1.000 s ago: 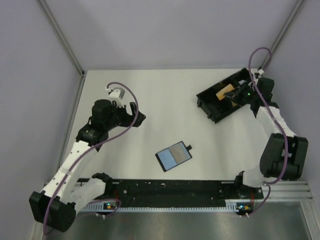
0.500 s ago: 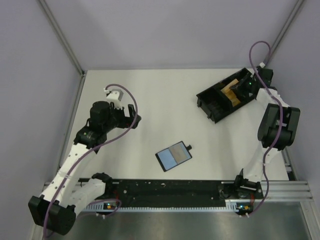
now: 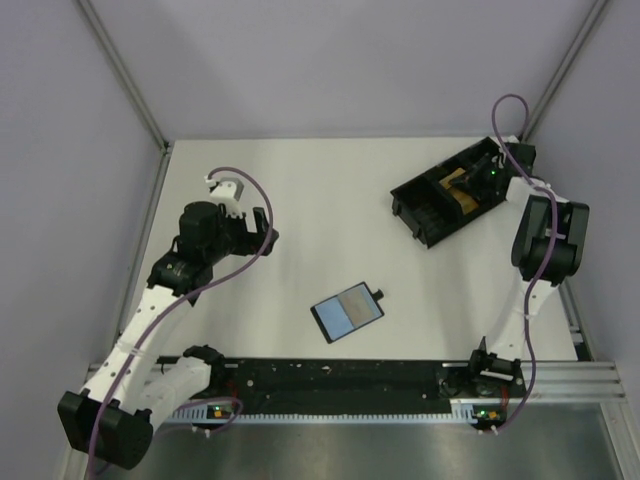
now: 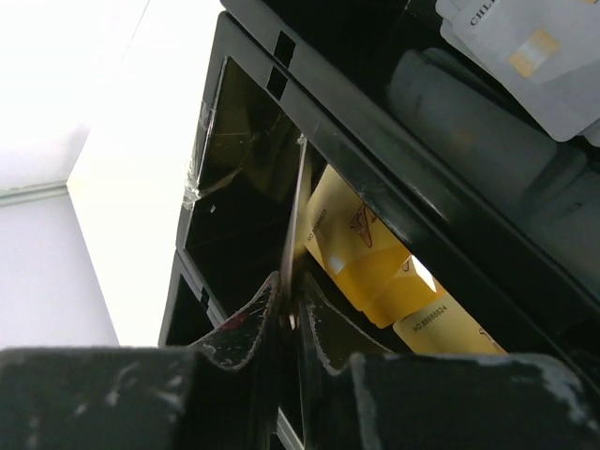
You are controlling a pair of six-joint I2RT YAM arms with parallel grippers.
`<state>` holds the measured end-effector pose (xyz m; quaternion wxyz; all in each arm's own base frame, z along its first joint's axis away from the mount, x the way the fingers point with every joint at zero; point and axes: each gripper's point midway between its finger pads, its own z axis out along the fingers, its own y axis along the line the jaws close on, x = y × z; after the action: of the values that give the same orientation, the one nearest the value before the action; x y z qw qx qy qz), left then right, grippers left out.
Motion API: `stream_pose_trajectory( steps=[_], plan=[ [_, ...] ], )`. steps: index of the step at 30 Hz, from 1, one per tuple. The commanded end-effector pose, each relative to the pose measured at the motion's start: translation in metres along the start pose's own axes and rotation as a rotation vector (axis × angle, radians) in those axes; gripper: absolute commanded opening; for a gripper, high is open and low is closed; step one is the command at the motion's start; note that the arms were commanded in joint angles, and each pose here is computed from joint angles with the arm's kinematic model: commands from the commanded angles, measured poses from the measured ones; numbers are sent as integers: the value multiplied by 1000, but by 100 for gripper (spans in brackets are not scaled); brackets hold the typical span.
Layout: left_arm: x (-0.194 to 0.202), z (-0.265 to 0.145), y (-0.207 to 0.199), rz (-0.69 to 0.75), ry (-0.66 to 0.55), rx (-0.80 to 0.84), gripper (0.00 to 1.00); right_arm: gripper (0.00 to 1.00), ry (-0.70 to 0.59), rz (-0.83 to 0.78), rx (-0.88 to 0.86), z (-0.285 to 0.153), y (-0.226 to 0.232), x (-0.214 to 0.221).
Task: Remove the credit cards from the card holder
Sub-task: Place the credit card in the storage box, then remove the credit card from the card holder.
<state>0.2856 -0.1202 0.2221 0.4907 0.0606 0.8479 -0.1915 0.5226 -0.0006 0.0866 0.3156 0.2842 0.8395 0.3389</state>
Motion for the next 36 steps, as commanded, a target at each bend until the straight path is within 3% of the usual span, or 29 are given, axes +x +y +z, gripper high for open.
stream_pose_trajectory(
  steps=[1, 7, 11, 16, 22, 27, 36],
  plan=[
    [-3, 2, 2, 14, -14, -2, 95, 19, -42, -38, -30, -15, 23, -19],
    [-6, 0, -3, 8, -27, 20, 95, 45, -92, -92, 93, -45, 23, -26],
    [-5, 0, -10, -5, -22, 57, 95, 55, -151, -149, 169, -80, 32, -30],
    [3, 1, -39, -74, 18, 217, 94, 63, -207, -253, 190, -126, 58, -11],
    [37, 3, -72, -218, 91, 342, 92, 63, -155, -438, 94, -149, 102, 76],
    [77, 0, -109, -286, 137, 402, 89, 63, 2, -592, -88, -152, 136, 184],
    [143, 7, -141, -356, 287, 397, 80, 57, 229, -698, -240, -160, 118, 316]
  ],
)
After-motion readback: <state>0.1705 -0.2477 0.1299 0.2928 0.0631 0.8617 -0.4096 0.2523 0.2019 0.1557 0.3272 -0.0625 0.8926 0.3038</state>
